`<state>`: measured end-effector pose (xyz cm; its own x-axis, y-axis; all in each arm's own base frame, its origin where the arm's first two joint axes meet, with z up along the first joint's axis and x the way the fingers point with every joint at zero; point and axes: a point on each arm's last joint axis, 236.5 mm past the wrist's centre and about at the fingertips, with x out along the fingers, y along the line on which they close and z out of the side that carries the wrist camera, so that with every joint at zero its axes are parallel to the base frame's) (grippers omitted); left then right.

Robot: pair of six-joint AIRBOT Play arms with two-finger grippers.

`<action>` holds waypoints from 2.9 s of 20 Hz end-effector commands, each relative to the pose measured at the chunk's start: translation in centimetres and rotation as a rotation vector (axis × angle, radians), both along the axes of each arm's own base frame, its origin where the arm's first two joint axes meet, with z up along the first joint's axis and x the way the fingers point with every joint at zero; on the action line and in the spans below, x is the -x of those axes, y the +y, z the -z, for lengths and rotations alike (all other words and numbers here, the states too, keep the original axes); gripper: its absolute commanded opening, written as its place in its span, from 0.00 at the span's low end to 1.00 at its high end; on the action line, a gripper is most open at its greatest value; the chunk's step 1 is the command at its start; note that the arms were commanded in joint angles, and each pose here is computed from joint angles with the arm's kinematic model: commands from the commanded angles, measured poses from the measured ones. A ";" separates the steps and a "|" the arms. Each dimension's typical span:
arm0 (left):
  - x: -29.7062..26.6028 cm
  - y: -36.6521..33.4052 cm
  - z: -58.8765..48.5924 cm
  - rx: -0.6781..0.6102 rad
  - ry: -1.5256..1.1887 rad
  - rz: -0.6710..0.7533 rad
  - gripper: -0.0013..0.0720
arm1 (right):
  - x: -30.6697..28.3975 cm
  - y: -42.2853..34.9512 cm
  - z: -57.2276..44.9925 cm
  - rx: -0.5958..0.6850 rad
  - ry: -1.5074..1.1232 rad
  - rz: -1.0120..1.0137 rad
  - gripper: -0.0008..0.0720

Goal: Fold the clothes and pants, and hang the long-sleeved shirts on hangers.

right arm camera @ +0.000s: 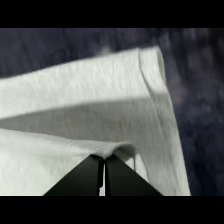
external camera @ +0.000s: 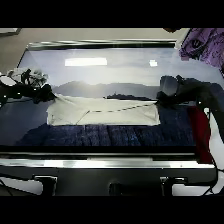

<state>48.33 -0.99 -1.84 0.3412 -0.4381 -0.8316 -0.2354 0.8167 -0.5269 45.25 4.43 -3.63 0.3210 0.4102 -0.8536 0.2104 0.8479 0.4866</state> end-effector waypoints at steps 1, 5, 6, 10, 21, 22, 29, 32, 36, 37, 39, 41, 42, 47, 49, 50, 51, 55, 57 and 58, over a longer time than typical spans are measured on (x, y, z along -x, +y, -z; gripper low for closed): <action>-2.1 -0.6 2.5 0.010 0.007 -0.014 0.05 | -2.0 0.0 2.4 0.038 -0.008 0.033 0.06; -3.1 -0.5 2.2 0.018 -0.019 -0.045 0.40 | -0.9 -0.1 2.2 0.008 0.061 0.026 0.52; -3.3 0.0 1.4 0.011 -0.034 -0.048 0.47 | -0.6 -1.0 1.2 -0.004 0.081 0.026 0.72; -3.5 2.6 -2.6 -0.073 -0.091 -0.033 0.47 | 2.5 -5.7 0.3 -0.117 0.186 0.044 0.92; -2.0 2.9 -4.2 -0.121 -0.077 0.005 0.47 | 3.6 -2.0 5.7 -0.385 0.217 0.001 0.94; -2.0 2.8 -4.2 -0.121 -0.077 0.008 0.47 | 3.4 -0.9 6.1 -0.378 0.217 -0.019 0.94; -2.1 -1.1 -3.9 -0.116 -0.078 0.083 0.43 | 2.4 4.0 4.0 -0.307 0.152 -0.112 0.05; -2.2 -5.9 -2.8 -0.104 -0.078 0.168 0.05 | 2.2 1.6 -0.4 -0.181 0.154 -0.043 0.05; -2.3 -17.0 -0.2 0.031 -0.046 0.205 0.05 | 2.5 -0.8 -7.6 -0.065 0.114 0.038 0.05; -2.0 -20.0 0.4 0.072 -0.037 0.215 0.05 | 2.7 -1.5 -9.2 -0.034 0.107 0.062 0.05; -0.9 -26.7 1.4 0.166 -0.033 0.247 0.05 | 3.3 -2.5 -12.2 0.020 0.079 0.087 0.05; 0.5 -32.6 2.0 0.257 -0.026 0.261 0.05 | 4.0 -3.5 -14.7 0.069 0.062 0.110 0.05; 1.5 -35.4 2.4 0.299 -0.019 0.264 0.05 | 4.3 -3.8 -15.7 0.087 0.052 0.112 0.05; 6.3 -45.6 3.9 0.455 0.041 0.244 0.05 | 5.5 -4.2 -19.5 0.123 0.023 0.097 0.05; 8.2 -48.1 5.1 0.477 0.072 0.243 0.05 | 5.6 -4.2 -20.4 0.129 0.010 0.094 0.05; 9.1 -49.0 5.6 0.486 0.089 0.243 0.05 | 5.7 -4.3 -20.7 0.134 0.004 0.094 0.05; 9.9 -49.8 6.1 0.493 0.105 0.242 0.05 | 5.7 -4.4 -20.8 0.139 0.003 0.095 0.05; 11.0 -51.9 6.6 0.524 0.121 0.229 0.05 | 5.7 -4.5 -20.8 0.143 0.000 0.099 0.05; 10.2 -51.5 5.6 0.536 0.110 0.231 0.05 | 5.3 -4.5 -21.0 0.140 -0.012 0.111 0.05; 9.6 -50.8 5.0 0.539 0.108 0.238 0.05 | 5.0 -4.6 -21.1 0.138 -0.024 0.121 0.05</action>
<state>38.26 -51.84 -7.69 0.1086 -0.8509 -0.5139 -0.1513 0.4968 -0.8546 39.78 -0.04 17.14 0.3591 0.2534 -0.8982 0.2995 0.8802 0.3681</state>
